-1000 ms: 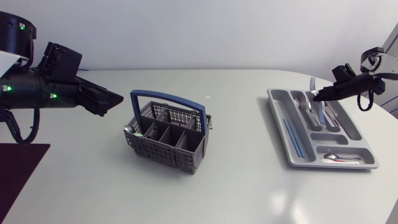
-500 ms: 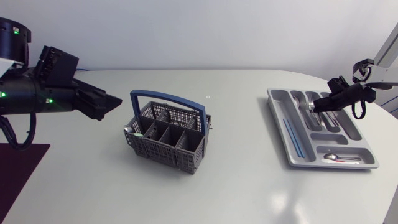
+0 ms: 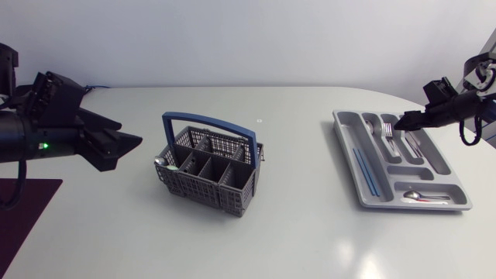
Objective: Unload the cutlery basket into the drawer organizer.
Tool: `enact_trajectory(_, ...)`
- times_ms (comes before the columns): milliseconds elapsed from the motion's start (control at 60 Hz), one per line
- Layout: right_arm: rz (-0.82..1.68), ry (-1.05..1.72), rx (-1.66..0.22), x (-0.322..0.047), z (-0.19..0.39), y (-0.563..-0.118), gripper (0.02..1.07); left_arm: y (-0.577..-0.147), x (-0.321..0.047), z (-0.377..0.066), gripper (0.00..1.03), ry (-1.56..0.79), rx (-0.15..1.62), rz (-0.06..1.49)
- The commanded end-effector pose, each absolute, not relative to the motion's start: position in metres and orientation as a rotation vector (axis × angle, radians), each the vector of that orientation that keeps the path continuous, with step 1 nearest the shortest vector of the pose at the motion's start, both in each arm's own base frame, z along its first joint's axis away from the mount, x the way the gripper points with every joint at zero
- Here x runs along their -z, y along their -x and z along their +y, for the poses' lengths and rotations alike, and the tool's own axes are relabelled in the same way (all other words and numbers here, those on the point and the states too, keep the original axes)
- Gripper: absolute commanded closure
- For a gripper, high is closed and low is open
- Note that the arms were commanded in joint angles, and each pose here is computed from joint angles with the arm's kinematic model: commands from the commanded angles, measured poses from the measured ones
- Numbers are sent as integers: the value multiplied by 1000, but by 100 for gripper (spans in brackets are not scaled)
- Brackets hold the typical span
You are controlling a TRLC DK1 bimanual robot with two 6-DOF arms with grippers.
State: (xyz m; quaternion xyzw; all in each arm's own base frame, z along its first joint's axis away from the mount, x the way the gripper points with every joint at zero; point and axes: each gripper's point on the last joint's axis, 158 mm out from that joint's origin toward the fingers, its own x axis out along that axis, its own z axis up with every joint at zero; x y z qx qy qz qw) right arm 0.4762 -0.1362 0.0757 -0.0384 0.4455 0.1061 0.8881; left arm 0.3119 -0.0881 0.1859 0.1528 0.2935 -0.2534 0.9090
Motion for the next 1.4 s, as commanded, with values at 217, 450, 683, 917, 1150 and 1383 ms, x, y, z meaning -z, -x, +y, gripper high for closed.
enact_trajectory(217,844,251,-496,-112,-8,-401,31,-290,-146,-110,30,-572,703,580)
enact_trajectory(450,775,360,-650,-128,63,-353,25,-288,-141,-135,30,-805,817,471)
enact_trajectory(683,741,488,-789,-129,123,-305,23,-300,-128,-133,30,-1023,877,416)
enact_trajectory(917,753,532,-867,-117,157,-279,23,-311,-107,-129,30,-1187,931,415)
enact_trajectory(1150,751,551,-903,-115,176,-270,23,-329,-103,-125,39,-1252,927,399)
enact_trajectory(1383,751,561,-918,-112,183,-268,23,-338,-103,-125,44,-1290,934,383)
